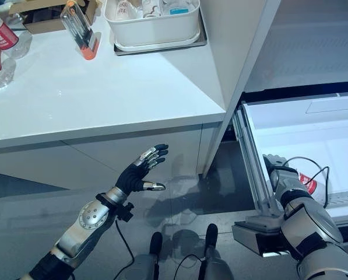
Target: Take the drinks into the refrigerator
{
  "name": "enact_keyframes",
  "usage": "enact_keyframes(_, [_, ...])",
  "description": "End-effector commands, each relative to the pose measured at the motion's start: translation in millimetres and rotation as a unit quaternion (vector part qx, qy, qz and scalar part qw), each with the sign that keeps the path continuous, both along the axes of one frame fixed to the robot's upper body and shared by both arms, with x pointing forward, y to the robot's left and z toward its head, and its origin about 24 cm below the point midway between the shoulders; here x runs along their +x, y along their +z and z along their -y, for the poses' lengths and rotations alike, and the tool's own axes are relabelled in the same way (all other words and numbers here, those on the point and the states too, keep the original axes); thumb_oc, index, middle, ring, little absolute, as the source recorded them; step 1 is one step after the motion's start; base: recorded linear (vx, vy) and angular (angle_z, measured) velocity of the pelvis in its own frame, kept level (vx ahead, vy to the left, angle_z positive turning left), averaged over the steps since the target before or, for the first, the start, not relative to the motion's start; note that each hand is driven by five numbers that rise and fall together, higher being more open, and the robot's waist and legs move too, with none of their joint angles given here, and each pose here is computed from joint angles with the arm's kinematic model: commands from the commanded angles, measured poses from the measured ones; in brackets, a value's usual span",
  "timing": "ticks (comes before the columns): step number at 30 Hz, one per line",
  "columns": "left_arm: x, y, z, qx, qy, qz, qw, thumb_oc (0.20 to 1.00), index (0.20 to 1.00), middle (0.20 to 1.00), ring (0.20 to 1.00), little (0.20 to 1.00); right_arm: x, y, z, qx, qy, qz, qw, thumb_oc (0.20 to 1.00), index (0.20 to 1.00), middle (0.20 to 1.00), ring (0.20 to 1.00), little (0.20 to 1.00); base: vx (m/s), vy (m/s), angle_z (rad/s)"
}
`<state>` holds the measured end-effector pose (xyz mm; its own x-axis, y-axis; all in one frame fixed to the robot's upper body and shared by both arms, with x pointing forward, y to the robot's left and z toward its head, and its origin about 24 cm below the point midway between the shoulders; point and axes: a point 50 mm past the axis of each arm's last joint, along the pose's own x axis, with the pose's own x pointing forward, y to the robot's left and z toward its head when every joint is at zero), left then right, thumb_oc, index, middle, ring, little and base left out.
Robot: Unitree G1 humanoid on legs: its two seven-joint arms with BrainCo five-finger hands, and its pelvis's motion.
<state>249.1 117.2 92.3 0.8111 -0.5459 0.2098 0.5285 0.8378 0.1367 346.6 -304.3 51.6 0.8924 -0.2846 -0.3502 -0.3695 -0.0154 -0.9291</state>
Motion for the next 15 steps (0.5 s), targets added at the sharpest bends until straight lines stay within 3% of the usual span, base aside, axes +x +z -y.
enact_keyframes(1, [-2.2, 34.1, 2.2, -0.032, -0.001, 0.092, 0.995, 1.000, 1.000, 1.000, 1.000, 1.000, -4.6, -59.3, -105.3, 0.042, 0.150, -0.095, 0.983, 0.200, 0.200, 0.200, 0.200, 0.200, -0.04, 0.004, 0.03])
enact_keyframes(5, [-1.2, 37.9, 1.7, -0.038, 0.009, 0.102, 0.994, 1.000, 1.000, 1.000, 1.000, 1.000, -7.7, -67.8, -130.6, 0.084, 0.163, -0.097, 0.978, 0.200, 0.200, 0.200, 0.200, 0.200, -0.02, 0.003, 0.01])
enact_keyframes(7, [0.0, 40.2, 1.9, -0.045, 0.018, 0.106, 0.993, 1.000, 1.000, 1.000, 1.000, 1.000, -8.1, -69.1, -137.5, 0.110, 0.154, -0.087, 0.978, 0.667, 0.667, 0.667, 0.667, 0.667, -0.04, 0.017, 0.05])
enact_keyframes(8, [0.0, 40.2, 1.9, -0.045, 0.018, 0.107, 0.993, 1.000, 1.000, 1.000, 1.000, 1.000, -8.1, -69.1, -137.6, 0.110, 0.154, -0.087, 0.978, 0.755, 0.755, 0.755, 0.755, 0.755, -0.04, 0.020, 0.05])
enact_keyframes(9, [0.1, 40.2, 2.2, -0.047, 0.021, 0.106, 0.993, 1.000, 1.000, 1.000, 1.000, 1.000, -7.3, -68.7, -140.5, 0.121, 0.149, -0.081, 0.978, 1.000, 1.000, 1.000, 1.000, 1.000, -0.04, 0.020, 0.03])
enact_keyframes(15, [1.2, 42.1, 0.7, -0.044, 0.028, 0.112, 0.992, 1.000, 1.000, 1.000, 1.000, 1.000, 3.3, -53.7, -143.1, 0.183, 0.120, -0.030, 0.975, 1.000, 1.000, 1.000, 1.000, 1.000, -0.04, 0.012, 0.02])
